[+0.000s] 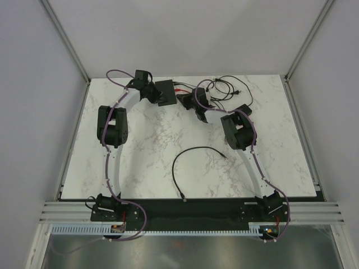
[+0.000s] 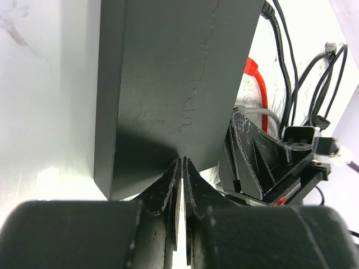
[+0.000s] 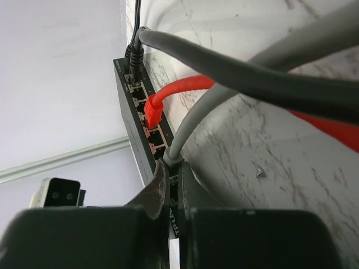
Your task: Pull the plug from the switch port
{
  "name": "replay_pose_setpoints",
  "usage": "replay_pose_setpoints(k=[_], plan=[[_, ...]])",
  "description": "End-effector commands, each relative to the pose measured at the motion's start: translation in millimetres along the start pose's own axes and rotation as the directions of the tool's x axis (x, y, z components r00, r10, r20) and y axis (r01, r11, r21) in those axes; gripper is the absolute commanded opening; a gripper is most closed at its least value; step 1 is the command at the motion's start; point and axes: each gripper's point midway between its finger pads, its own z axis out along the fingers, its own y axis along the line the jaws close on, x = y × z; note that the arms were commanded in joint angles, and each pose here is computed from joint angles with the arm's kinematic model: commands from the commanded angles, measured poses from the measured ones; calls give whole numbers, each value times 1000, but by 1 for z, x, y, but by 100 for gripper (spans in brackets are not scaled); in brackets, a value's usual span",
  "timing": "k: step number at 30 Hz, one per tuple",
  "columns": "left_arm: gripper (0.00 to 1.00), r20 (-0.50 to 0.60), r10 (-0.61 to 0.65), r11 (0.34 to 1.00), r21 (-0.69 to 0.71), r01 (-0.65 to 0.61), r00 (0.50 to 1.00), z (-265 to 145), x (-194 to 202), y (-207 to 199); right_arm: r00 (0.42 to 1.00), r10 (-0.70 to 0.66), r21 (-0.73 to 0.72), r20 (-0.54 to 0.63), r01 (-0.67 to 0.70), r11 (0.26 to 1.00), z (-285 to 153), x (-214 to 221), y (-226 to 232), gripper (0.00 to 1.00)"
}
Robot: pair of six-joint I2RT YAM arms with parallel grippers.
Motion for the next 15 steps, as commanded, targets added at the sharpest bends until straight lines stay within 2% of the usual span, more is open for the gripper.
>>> replay_pose_setpoints(k=[1, 3, 11, 13, 14, 15], plan=[[11, -29, -92, 990, -113, 88, 995, 1, 14, 31, 997, 70, 51, 28, -72, 996, 6, 0, -21, 0], [11, -34, -120, 983, -141, 114, 992, 1, 17, 39, 988, 140, 33, 59, -142, 989, 3, -6, -22, 0], [11, -35, -148, 974, -180, 140, 988, 1, 21, 50, 969, 219, 1, 113, -221, 975, 3, -16, -15, 0], [11, -35, -145, 974, -178, 136, 989, 0, 21, 49, 974, 190, 39, 120, -196, 980, 3, -19, -20, 0], [11, -35, -142, 974, -182, 134, 989, 0, 21, 51, 982, 138, 46, 127, -144, 988, 3, -22, -12, 0], [11, -34, -139, 974, -184, 131, 990, 0, 21, 52, 986, 93, 109, 136, -108, 988, 1, -23, -24, 0]])
